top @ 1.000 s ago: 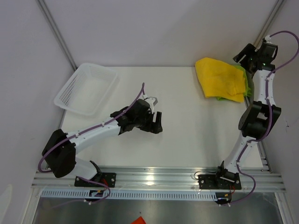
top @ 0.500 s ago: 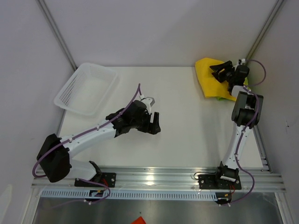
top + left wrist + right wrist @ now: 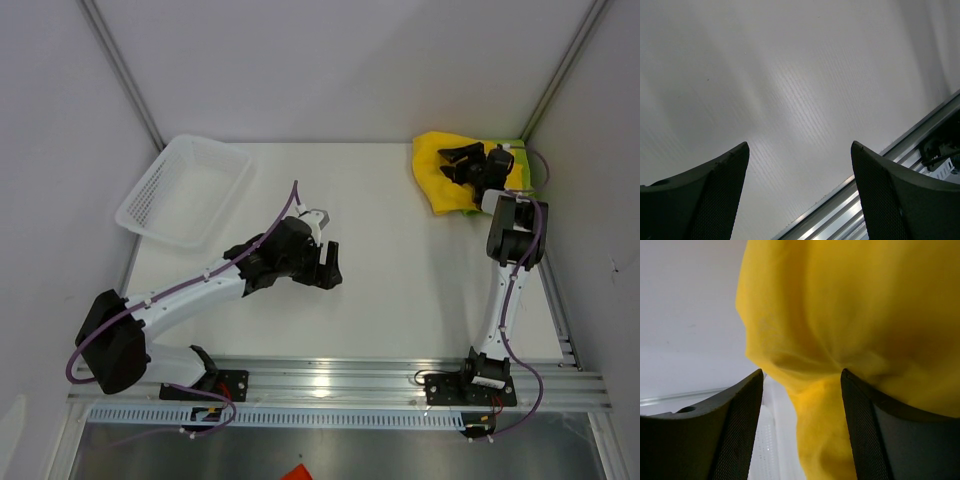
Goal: Fold and stack the shorts
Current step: Neatly place the folded shorts to the corner
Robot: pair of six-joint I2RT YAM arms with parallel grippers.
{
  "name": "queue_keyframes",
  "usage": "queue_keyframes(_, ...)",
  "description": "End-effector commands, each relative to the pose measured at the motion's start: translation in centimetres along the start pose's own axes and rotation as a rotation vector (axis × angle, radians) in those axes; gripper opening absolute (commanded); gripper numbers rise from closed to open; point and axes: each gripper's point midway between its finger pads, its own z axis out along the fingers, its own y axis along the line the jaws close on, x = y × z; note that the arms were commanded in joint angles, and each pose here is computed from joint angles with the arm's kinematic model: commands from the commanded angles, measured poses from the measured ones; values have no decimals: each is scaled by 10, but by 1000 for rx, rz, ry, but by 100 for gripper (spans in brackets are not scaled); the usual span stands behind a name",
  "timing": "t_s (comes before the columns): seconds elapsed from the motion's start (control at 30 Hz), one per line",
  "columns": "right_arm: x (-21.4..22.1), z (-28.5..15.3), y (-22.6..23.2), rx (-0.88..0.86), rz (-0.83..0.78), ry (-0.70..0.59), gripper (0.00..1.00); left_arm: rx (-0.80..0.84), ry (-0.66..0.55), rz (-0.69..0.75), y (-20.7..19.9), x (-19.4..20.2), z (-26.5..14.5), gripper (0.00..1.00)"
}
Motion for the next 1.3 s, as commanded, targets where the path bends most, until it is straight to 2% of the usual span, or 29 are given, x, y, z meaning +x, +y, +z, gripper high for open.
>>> queue_keyframes(0.0,19,3,-26,68,75,43,66,34,-34,19,-8,-7,-4,84)
queue_keyframes(0.3,-13,2,74,-126,-16,2,68,26,-45,19,-7,-8,-10,84)
queue_keyframes(0.37,-16,4,91,-161,-18,-4,67,25,-42,19,-6,-7,-9,84)
queue_keyframes(0.47,-17,11,102,-204,-2,-3,60,21,-42,19,-5,-6,-9,84)
queue_keyframes(0.5,-12,17,97,-216,5,9,52,18,-39,19,-5,-6,-9,84)
queue_keyframes(0.57,-12,22,104,-242,24,13,49,14,-38,20,-4,-6,-8,84)
queue_keyframes(0.6,-6,31,92,-227,38,24,45,12,-38,19,-4,-6,-8,84)
queue_keyframes(0.7,-3,43,96,-233,36,31,44,-2,-32,22,-1,-5,-7,84)
queue_keyframes(0.83,7,63,56,-159,82,28,39,-12,-28,23,1,-4,-7,84)
queue_keyframes(1.07,12,74,2,-21,87,-4,41,-18,-21,23,3,-2,-4,84)
queue_keyframes(1.13,13,75,1,-30,100,3,41,-18,-21,23,3,-2,-3,84)
queue_keyframes(1.27,8,74,30,-81,71,12,43,-13,-29,22,1,-4,-5,84)
